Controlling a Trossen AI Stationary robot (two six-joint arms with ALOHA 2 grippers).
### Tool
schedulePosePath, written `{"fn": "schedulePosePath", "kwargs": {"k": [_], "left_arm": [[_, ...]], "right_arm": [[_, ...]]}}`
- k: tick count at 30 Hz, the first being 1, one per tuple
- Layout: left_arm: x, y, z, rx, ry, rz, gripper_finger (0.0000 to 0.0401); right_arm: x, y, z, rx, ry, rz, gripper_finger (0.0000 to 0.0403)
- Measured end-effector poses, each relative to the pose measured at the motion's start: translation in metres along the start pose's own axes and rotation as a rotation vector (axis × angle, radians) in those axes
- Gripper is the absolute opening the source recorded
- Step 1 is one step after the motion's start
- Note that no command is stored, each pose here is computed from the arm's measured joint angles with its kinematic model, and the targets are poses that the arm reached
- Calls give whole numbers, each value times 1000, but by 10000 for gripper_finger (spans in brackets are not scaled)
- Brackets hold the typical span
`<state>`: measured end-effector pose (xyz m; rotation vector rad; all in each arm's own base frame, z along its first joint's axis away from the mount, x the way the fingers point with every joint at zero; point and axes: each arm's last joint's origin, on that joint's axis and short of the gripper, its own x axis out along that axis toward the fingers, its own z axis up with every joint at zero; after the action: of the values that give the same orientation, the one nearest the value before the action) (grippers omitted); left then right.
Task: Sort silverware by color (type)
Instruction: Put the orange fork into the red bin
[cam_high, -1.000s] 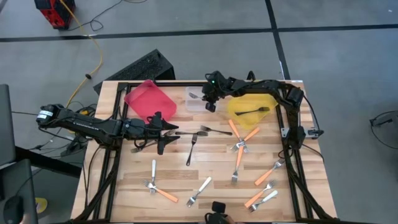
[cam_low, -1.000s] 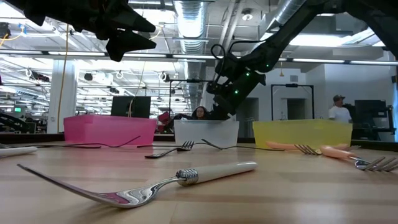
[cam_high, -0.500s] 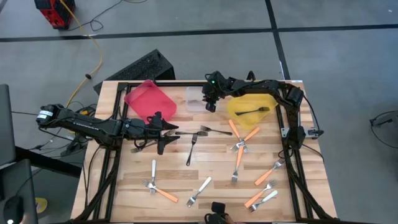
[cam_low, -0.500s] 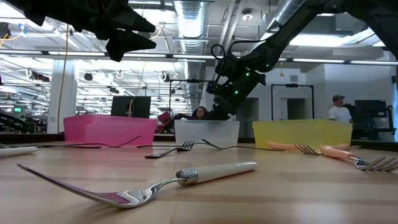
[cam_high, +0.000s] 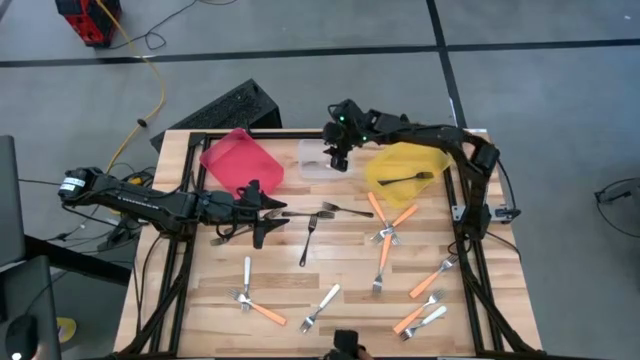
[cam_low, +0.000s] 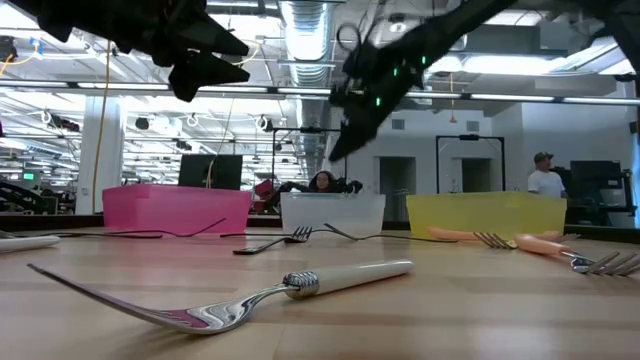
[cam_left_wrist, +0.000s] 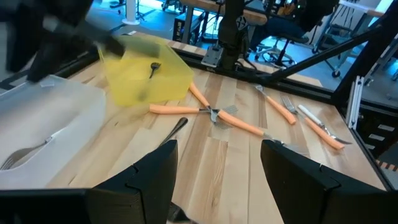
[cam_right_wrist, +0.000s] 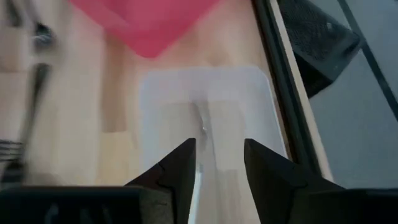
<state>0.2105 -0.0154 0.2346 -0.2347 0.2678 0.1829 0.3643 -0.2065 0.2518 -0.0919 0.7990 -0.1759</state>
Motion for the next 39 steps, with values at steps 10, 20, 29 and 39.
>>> {"fn": "schedulePosePath", "kwargs": {"k": [10,20,29,39], "left_arm": [[0,3,-9,16,86,27,217],[-5,13,-33,-95,294,230,217],[19,3,-57,-116,355,282,217],[45,-14,-49,-83,389,339,217]], "right_arm": [[-118,34,46,-148,-122,4,160],[-209,62,40,-164,-193,13,160],[-225,63,21,-93,-63,17,159],[-224,63,14,-35,5,31,159]]}}
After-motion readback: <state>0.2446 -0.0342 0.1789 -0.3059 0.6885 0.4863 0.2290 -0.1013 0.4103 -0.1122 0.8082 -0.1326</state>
